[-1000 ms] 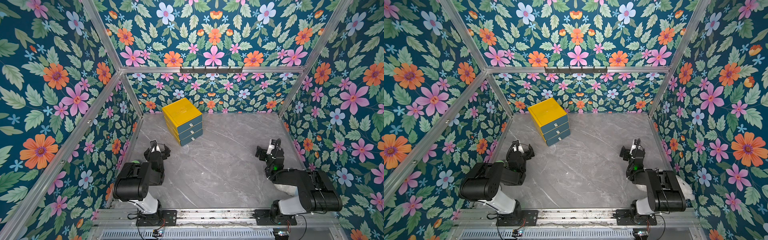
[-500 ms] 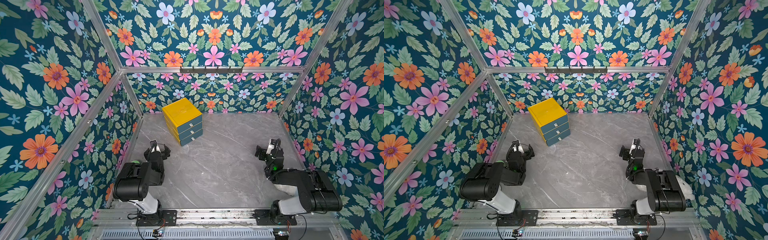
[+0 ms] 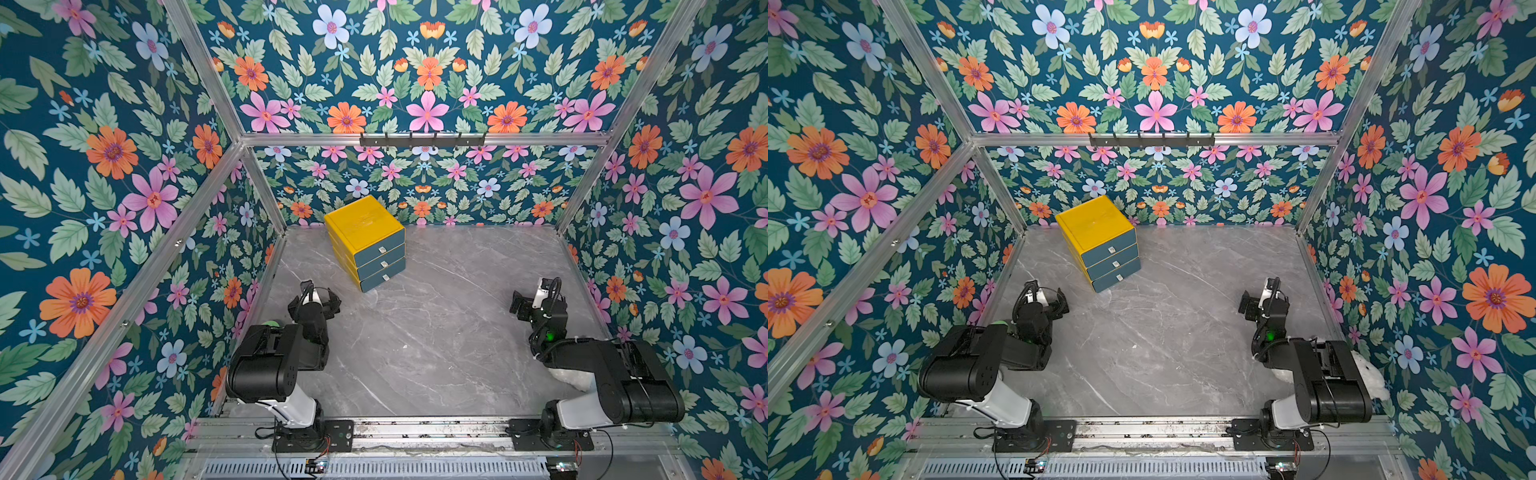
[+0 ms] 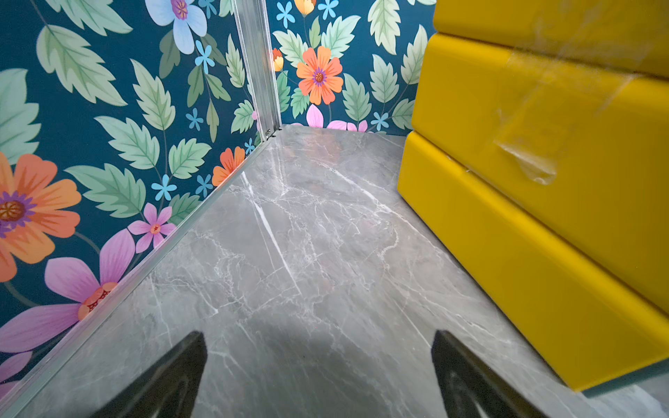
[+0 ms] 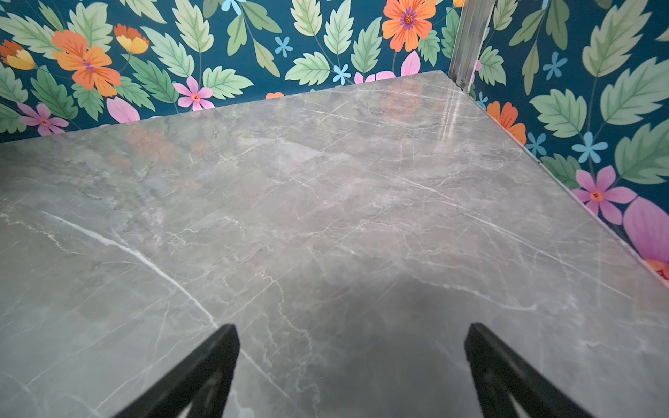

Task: Place the fruit knives into the drawer by color
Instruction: Reset both arms

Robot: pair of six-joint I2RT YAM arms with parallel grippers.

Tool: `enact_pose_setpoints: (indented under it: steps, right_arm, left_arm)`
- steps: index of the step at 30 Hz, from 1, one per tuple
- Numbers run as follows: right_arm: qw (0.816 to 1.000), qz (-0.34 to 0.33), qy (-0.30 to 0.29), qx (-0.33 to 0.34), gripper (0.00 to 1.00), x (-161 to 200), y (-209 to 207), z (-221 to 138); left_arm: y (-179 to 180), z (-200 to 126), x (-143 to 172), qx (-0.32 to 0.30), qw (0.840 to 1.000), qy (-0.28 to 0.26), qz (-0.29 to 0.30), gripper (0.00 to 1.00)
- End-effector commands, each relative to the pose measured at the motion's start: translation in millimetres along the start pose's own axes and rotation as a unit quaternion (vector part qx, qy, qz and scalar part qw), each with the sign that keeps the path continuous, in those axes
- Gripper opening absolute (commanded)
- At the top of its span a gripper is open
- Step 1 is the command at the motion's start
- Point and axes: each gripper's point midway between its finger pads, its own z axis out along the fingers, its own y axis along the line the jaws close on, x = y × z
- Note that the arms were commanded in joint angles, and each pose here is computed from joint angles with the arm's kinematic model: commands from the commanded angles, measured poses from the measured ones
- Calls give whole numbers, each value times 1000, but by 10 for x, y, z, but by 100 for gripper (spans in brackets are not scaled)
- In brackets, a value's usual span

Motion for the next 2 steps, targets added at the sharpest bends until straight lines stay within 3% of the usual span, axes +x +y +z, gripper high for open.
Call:
enact_pose_setpoints:
  steps: [1,2]
  right_arm:
    - [1000,-7,-22,4,99,-111,-7,1]
    - [1000,-7,-22,3,99,-110,-5,0]
  left_arm:
    - [1,-4,-138,-1,1000,-27,-6,99]
    - [1,-8,-138,0,1000,-27,-6,99]
